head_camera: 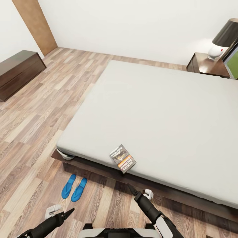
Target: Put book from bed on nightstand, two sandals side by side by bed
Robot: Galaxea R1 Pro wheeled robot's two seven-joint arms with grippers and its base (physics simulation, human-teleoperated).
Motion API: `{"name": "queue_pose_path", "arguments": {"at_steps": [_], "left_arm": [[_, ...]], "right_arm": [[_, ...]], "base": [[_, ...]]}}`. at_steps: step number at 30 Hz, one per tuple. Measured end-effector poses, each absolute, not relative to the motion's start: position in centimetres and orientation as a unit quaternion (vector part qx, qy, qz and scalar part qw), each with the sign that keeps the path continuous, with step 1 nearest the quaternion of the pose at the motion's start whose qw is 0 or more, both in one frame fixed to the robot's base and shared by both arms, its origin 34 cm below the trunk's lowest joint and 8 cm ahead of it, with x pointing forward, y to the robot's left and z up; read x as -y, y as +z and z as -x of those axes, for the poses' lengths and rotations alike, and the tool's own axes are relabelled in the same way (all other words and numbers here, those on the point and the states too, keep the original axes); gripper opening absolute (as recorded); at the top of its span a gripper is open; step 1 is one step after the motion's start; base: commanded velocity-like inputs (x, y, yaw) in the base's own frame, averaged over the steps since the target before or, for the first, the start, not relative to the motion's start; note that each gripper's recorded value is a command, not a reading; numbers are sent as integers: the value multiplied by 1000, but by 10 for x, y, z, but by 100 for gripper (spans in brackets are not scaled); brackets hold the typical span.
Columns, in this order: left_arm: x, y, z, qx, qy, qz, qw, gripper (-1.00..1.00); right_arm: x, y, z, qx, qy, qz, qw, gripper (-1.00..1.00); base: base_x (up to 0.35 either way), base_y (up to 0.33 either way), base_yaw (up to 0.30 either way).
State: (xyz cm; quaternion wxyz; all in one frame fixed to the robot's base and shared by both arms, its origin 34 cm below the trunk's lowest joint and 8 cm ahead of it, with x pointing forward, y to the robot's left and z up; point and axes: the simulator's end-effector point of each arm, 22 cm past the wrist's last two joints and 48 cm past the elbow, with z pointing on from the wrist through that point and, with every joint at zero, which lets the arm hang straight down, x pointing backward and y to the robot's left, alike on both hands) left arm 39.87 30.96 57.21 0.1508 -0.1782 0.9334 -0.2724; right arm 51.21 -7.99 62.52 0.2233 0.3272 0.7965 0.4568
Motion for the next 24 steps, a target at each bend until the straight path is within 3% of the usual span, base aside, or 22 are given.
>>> {"name": "queue_pose_path", "arguments": {"at_steps": [24], "left_arm": [[-308,572,-399,-933,-274,179,151,100]], "right_arm": [[74,647,-519,-766,500,-324,241,100]], "base": [[0,0,0]]}}
